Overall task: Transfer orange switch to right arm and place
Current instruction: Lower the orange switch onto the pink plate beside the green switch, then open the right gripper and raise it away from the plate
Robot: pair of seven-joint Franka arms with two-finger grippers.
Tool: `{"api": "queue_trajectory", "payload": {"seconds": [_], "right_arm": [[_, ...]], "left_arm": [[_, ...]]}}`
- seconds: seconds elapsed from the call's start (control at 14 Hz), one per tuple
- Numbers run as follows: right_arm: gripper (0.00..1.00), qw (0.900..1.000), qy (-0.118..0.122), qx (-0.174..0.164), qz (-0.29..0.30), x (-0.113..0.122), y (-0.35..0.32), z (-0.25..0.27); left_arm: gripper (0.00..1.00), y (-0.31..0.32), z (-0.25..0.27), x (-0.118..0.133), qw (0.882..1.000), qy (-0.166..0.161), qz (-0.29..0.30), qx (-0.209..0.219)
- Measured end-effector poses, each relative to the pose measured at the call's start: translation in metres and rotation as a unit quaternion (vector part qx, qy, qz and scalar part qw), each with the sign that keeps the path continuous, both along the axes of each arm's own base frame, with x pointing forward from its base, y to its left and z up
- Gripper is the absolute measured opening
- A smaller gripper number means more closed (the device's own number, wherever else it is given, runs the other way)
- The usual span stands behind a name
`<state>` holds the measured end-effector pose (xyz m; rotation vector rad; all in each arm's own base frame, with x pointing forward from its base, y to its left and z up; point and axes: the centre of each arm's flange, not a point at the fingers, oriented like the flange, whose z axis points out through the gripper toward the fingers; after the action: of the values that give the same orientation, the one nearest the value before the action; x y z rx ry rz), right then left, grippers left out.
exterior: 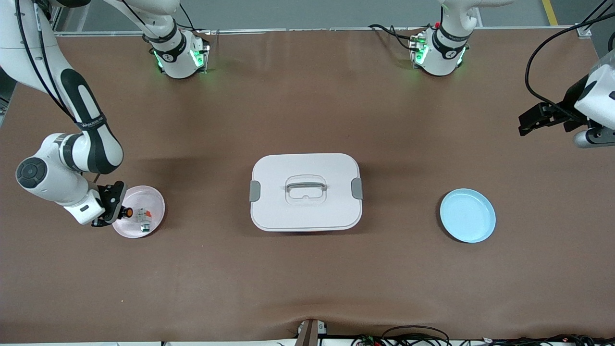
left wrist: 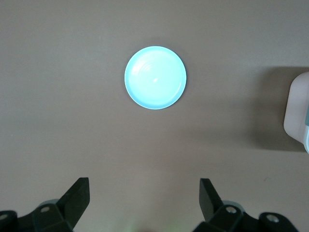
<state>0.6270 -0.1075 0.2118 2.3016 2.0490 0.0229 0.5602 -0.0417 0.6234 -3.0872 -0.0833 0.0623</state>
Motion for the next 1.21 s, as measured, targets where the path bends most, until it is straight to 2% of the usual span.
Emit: {"api": "queue_trajectory", "payload": {"seconds": [0.57,0.71,0.79,1.21], "right_arm": [[0.35,1.000,0.002,0.003,-0.001,-0.001,0.000,-0.021],[0.35,1.000,0.002,0.004,-0.017,-0.002,-0.001,-0.022],[0.40,1.000,0.003,0.004,-0.029,-0.002,-0.003,-0.022],[0.99,0.999,0.005,0.006,-0.049,-0.003,-0.005,-0.023]], "left_arm": [[1.00,0.001,-0.006,0.000,1.000,0.006,0.001,0.001],[1.00,0.002,-0.006,0.000,1.000,0.006,0.002,0.001],[1.00,0.004,-0.006,0.000,1.000,0.006,0.004,0.001],[1.00,0.009,-0.006,0.001,1.000,0.006,0.008,0.000]]}}
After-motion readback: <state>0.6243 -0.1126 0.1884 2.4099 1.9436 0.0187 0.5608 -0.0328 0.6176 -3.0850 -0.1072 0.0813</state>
